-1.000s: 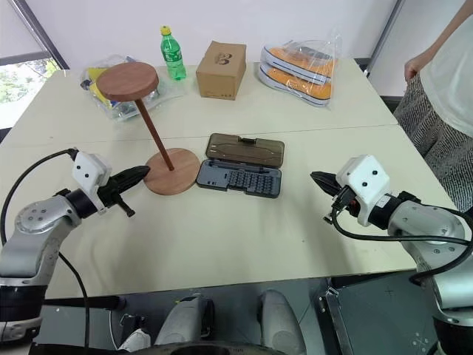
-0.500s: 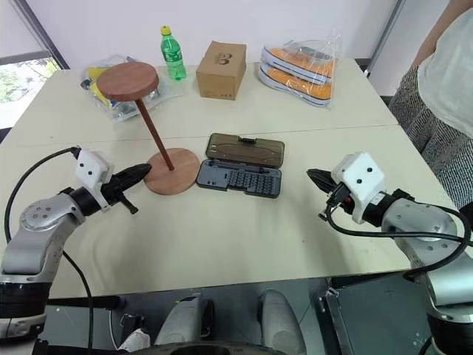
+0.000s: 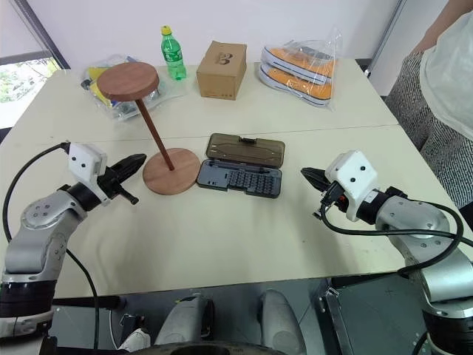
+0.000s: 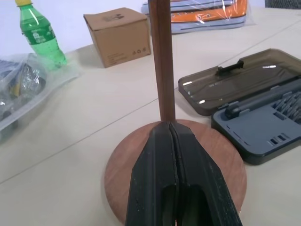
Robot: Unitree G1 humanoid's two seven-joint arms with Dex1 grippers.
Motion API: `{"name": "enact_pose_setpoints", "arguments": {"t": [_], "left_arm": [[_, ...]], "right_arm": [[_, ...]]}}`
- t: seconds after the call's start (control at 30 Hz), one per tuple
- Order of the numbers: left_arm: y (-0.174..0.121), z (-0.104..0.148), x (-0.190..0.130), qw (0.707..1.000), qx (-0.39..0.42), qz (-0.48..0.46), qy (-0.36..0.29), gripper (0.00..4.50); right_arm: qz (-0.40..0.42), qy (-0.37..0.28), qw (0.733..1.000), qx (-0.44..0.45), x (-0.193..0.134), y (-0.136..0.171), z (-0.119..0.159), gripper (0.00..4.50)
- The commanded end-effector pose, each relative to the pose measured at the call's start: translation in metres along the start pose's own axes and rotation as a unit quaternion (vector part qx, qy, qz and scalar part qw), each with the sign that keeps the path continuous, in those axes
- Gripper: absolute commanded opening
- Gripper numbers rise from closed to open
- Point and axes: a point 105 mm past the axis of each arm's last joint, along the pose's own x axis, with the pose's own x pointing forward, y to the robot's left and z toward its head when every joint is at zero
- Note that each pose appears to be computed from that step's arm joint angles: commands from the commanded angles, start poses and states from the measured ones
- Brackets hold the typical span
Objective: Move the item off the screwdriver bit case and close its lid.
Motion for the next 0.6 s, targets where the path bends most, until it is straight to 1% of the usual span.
{"name": "enact_pose_setpoints", "arguments": {"t": [0.03,0.17,0.2,0.27,0.33,0.37,0.4,0.43,0.47,0.6], "left_arm": [[0.0029,0.0129,-0.0046,1.000,0.010,0.010,-0.021,0.00],[0.0004,0.0102,-0.0056,1.000,0.001,0.011,-0.018,0.00],[-0.0002,0.0100,-0.0056,1.000,0.000,0.012,-0.017,0.54],[-0.0005,0.0096,-0.0056,1.000,-0.009,0.013,-0.018,1.25],[0.0003,0.0106,-0.0050,1.000,-0.014,0.014,-0.020,2.33],[0.0011,0.0115,-0.0044,1.000,-0.014,0.016,-0.022,2.79],[0.0018,0.0122,-0.0039,0.999,-0.014,0.017,-0.024,3.38],[0.0019,0.0127,-0.0035,0.999,-0.013,0.018,-0.025,3.77],[0.0018,0.0130,-0.0030,0.999,-0.013,0.018,-0.026,4.41],[0.0018,0.0140,0.0018,0.999,-0.021,0.025,-0.035,4.46]], "right_arm": [[-0.003,-0.021,1.000,-0.017,0.0006,-0.0030,0.0103,0.02],[0.000,-0.024,1.000,-0.017,0.0031,-0.0029,0.0111,0.02],[0.001,-0.024,1.000,-0.016,0.0034,-0.0030,0.0111,0.00],[0.001,-0.025,1.000,-0.016,0.0041,-0.0029,0.0111,0.00],[0.003,-0.025,1.000,-0.016,0.0046,-0.0029,0.0111,0.00],[0.003,-0.025,1.000,-0.017,0.0048,-0.0029,0.0111,0.00],[0.003,-0.025,1.000,-0.017,0.0050,-0.0030,0.0111,0.00],[0.003,-0.025,1.000,-0.017,0.0049,-0.0031,0.0110,0.00],[0.003,-0.025,1.000,-0.018,0.0049,-0.0033,0.0110,0.00],[0.004,-0.024,0.999,-0.020,0.0045,-0.0037,0.0112,0.00]]}}
